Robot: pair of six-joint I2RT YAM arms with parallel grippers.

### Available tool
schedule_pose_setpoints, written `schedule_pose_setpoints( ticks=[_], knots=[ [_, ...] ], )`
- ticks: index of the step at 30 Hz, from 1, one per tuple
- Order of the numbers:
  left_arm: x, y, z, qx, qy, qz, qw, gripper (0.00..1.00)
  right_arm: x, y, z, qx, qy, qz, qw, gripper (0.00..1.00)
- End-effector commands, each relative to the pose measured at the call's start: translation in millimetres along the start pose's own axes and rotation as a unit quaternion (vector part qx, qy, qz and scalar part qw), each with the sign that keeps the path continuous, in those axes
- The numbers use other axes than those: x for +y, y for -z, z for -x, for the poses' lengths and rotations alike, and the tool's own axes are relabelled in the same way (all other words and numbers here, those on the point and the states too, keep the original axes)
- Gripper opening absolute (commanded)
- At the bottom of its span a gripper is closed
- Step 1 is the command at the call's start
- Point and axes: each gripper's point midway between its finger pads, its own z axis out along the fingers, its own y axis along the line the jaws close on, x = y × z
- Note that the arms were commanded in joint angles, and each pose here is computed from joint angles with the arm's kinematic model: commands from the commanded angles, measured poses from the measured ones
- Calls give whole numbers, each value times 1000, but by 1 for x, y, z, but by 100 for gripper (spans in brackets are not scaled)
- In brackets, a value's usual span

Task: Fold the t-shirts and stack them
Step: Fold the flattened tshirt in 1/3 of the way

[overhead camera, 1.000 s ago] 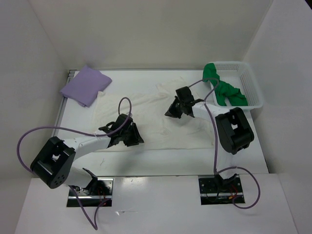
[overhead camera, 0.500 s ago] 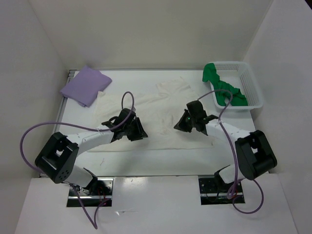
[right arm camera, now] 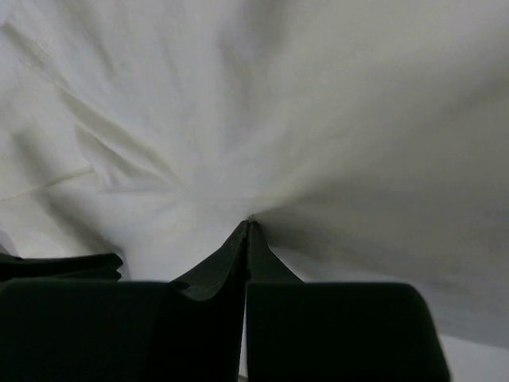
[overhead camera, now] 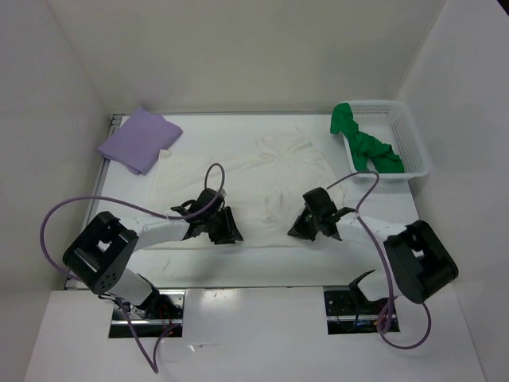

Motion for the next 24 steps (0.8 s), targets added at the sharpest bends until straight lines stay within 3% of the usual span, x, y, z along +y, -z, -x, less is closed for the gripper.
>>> schedule_pose_setpoints(
  ticks=[1,4,9,12,16,18,21,24],
  knots=[
    [34,6,-39,54,12,47,997,44,-37,13,-33,12,-42,-46,998,0],
    [36,10,-59,71,3,50,996,44,-65,22,-55,25,-72,-51,996,0],
    [53,17,-100,117,23,51,992,44,-69,37,-79,50,-113,-27,992,0],
    [46,30,-95,99,19,50,994,44,-65,52,-79,43,-118,-10,992,0],
    [0,52,-38,12,-14,19,1000,48,-9,79,-43,-3,-86,62,994,2],
    [-33,62,3,-23,-35,-16,999,49,2,73,-28,-12,-35,44,998,3],
    [-27,76,88,-84,20,-53,995,49,67,72,14,-47,53,70,995,6],
    [2,86,153,-150,59,-48,986,48,83,48,29,-36,116,57,991,6]
  ],
)
